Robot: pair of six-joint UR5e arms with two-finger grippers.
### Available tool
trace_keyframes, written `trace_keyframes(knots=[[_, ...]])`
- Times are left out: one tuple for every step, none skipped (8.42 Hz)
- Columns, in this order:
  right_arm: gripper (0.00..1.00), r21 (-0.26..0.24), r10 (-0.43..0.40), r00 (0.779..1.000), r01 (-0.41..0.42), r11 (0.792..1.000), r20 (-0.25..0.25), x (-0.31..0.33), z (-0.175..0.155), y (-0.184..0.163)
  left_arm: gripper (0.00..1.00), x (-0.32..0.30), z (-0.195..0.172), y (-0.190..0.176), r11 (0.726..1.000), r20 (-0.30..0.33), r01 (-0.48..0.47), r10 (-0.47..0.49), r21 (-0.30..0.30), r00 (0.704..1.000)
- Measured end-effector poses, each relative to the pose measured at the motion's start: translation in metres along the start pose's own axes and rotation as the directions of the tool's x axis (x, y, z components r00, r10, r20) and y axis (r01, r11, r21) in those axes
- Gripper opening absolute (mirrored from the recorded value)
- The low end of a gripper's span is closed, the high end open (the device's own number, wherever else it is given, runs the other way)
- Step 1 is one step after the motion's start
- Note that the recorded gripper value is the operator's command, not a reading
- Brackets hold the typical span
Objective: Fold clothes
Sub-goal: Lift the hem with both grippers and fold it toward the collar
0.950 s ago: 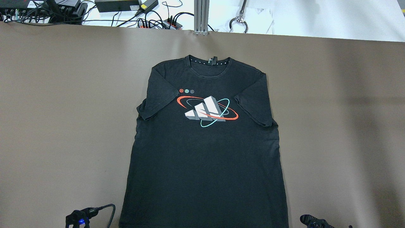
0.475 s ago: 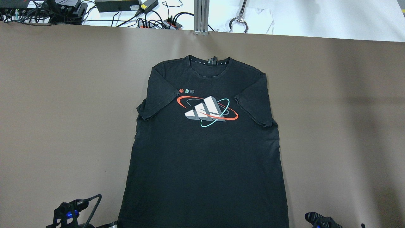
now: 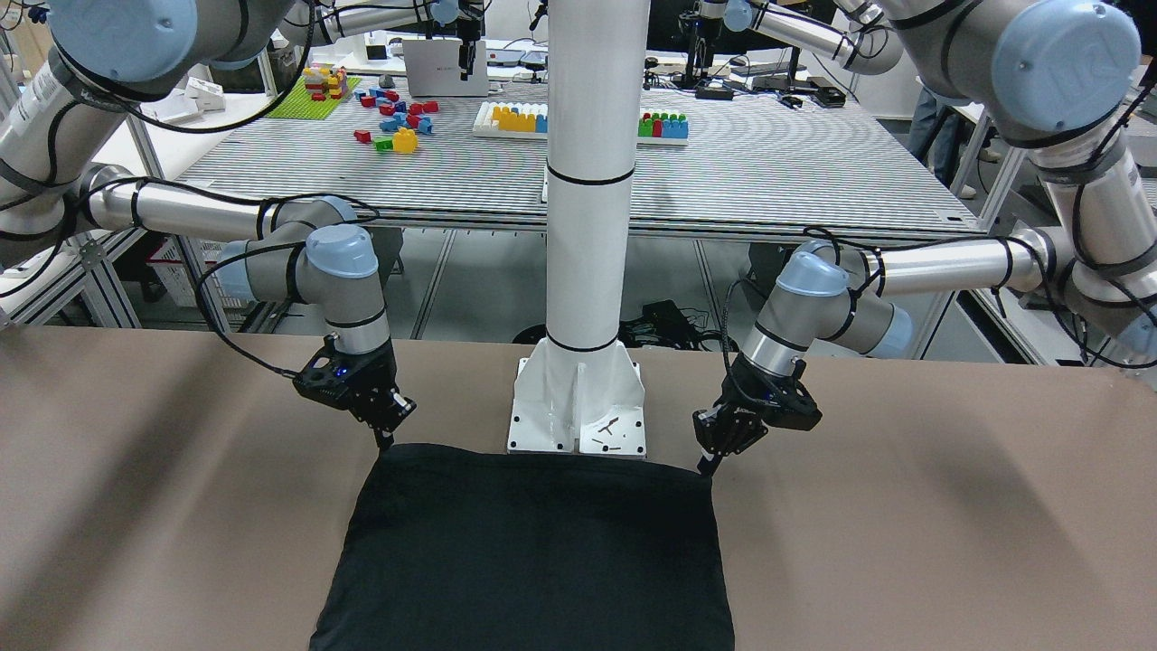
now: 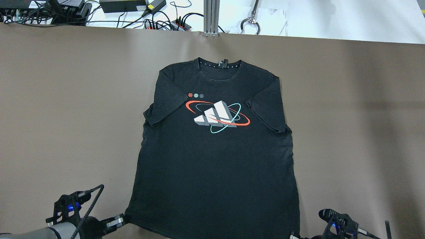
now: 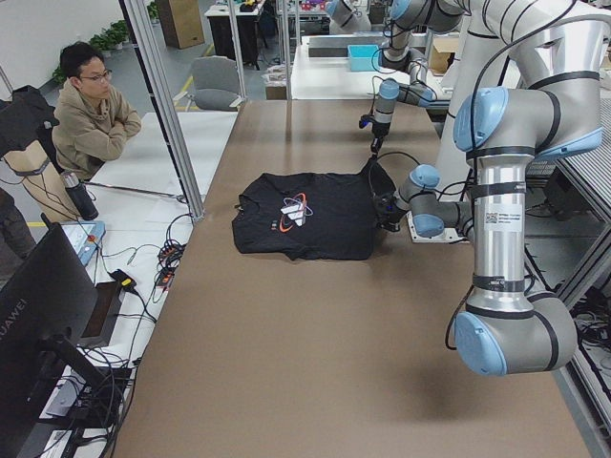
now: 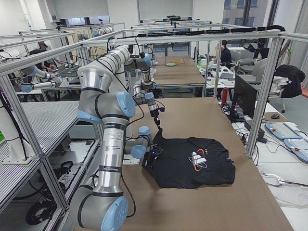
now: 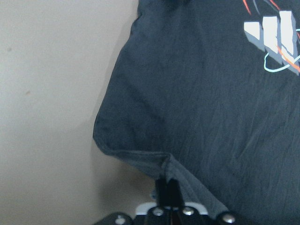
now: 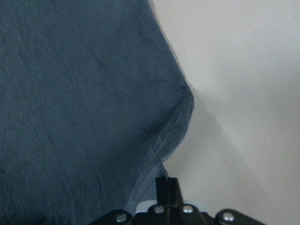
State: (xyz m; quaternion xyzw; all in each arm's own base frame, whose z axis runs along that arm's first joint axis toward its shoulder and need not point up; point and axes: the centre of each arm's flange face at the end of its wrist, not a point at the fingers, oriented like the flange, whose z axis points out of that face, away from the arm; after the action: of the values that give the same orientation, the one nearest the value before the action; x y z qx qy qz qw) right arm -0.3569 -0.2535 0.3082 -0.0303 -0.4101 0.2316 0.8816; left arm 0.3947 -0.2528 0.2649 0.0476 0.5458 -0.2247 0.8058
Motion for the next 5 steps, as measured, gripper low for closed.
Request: trace_keyframes(knots=[[0.00, 0.001, 0.001, 1.000, -0.001, 1.000, -0.014, -0.024, -0.006, -0.051, 0.00, 0.024, -0.003, -0.037, 1.000, 0.017, -0.012, 0.012, 0.012, 1.000], [0.00, 0.008, -0.004, 1.000, 0.005, 1.000, -0.022, -0.041, -0.014, -0.096, 0.00, 0.040, -0.003, -0.072, 0.999, 0.031, -0.021, 0.021, 0.024, 0.999], [0.00, 0.023, -0.008, 1.000, 0.009, 1.000, -0.028, -0.050, -0.025, -0.135, 0.00, 0.050, 0.001, -0.106, 0.999, 0.048, -0.031, 0.029, 0.042, 0.998], [0.00, 0.046, -0.013, 0.999, 0.015, 0.999, -0.033, -0.052, -0.033, -0.169, 0.00, 0.054, 0.005, -0.136, 0.997, 0.064, -0.037, 0.033, 0.061, 0.997], [0.00, 0.076, -0.023, 0.999, 0.025, 0.997, -0.037, -0.054, -0.041, -0.201, 0.00, 0.055, 0.004, -0.162, 0.996, 0.073, -0.036, 0.030, 0.077, 0.997]])
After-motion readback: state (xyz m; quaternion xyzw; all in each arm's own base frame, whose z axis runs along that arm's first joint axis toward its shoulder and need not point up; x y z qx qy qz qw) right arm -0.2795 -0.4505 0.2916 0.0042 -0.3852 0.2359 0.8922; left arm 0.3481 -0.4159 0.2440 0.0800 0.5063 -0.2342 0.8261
